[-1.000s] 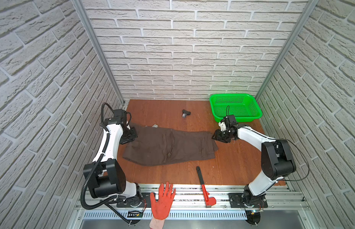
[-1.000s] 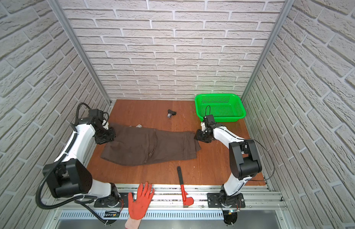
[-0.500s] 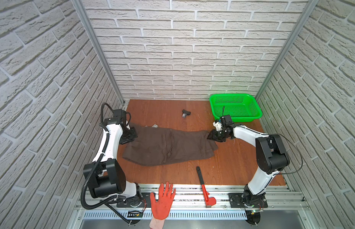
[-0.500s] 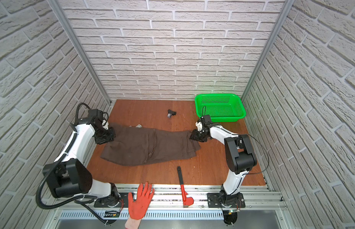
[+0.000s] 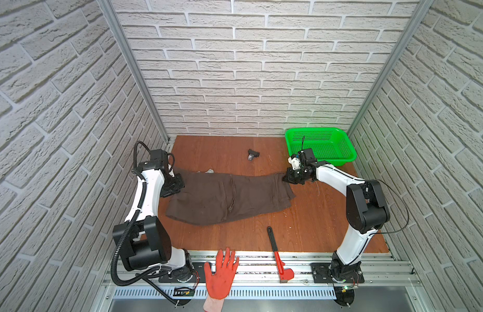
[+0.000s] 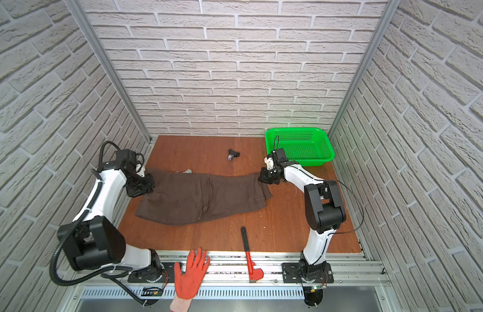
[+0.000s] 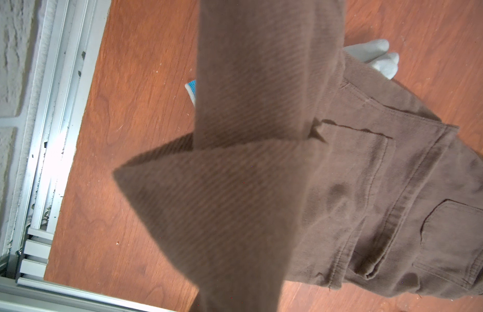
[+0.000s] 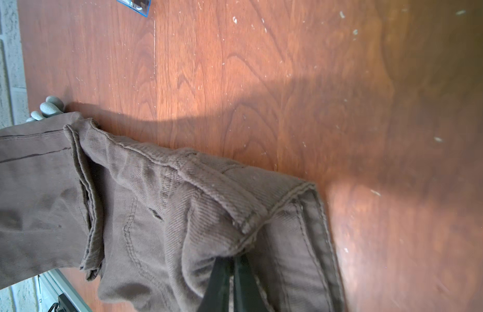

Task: Fold and stack the trousers
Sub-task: Smooth out the trousers at the center of the table.

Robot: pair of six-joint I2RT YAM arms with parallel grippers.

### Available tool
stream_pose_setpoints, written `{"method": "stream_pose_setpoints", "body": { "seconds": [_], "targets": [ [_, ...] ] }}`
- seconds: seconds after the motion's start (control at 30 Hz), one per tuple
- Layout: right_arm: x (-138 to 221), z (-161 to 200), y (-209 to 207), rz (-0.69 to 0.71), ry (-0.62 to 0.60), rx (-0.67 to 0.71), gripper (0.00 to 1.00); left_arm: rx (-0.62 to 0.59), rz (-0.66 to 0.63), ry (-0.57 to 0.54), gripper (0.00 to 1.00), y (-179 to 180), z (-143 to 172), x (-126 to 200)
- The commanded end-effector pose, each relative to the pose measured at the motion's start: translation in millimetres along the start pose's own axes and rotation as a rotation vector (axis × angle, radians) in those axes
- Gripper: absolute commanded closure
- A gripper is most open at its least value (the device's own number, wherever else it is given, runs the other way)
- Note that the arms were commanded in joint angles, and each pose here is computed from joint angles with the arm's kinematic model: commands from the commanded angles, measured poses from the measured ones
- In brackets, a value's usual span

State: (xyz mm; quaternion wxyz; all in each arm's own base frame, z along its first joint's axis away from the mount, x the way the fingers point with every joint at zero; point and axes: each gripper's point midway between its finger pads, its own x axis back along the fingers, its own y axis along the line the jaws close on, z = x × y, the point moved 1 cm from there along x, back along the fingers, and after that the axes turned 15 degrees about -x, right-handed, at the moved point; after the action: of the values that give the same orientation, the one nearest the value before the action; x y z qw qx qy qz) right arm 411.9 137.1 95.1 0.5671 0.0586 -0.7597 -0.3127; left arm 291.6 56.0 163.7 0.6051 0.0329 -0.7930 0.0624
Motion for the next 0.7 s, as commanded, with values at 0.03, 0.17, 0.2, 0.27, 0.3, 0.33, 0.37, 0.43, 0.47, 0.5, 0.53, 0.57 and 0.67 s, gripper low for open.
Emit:
{"method": "stream_pose_setpoints", "body": {
  "seconds": [0.03,0.17,0.2,0.27,0.3,0.33,0.37,0.43,0.47,0.5,0.53,0.57,0.67],
  "targets": [
    [18,-23,13,0.036,-0.086,0.036,0.94,-0.007,-0.004,-0.027,1.00,3,0,11],
    [-2,-22,-8,0.121,-0.057,0.002,0.86,-0.007,-0.004,-0.029,1.00,3,1,12],
    [-3,-22,-12,0.141,-0.056,-0.002,0.74,-0.009,-0.004,-0.028,1.00,3,1,11],
    [1,-22,-17,0.166,-0.070,0.002,0.57,-0.009,-0.003,-0.029,1.00,3,2,12],
    [6,-23,-18,0.178,-0.088,0.011,0.50,-0.009,-0.003,-0.031,1.00,3,2,12],
    [11,-24,-18,0.187,-0.103,0.021,0.47,-0.010,-0.002,-0.030,1.00,2,2,12],
    [17,-25,-20,0.205,-0.120,0.032,0.44,-0.011,-0.003,-0.032,1.00,3,2,13],
    [26,-22,-18,0.203,-0.132,0.057,0.42,-0.009,-0.002,-0.034,1.00,3,2,14],
    [28,-20,-16,0.186,-0.129,0.069,0.41,-0.008,-0.003,-0.037,1.00,3,2,14],
    [29,-16,-13,0.165,-0.120,0.080,0.39,-0.009,-0.002,-0.038,1.00,3,1,14],
    [29,-14,-12,0.152,-0.114,0.090,0.39,-0.008,-0.003,-0.036,1.00,3,2,14],
    [28,-10,-12,0.141,-0.101,0.099,0.38,-0.007,-0.003,-0.038,1.00,3,1,14],
    [18,0,-13,0.111,-0.065,0.127,0.37,-0.006,0.000,-0.041,1.00,2,2,15]
  ]
}}
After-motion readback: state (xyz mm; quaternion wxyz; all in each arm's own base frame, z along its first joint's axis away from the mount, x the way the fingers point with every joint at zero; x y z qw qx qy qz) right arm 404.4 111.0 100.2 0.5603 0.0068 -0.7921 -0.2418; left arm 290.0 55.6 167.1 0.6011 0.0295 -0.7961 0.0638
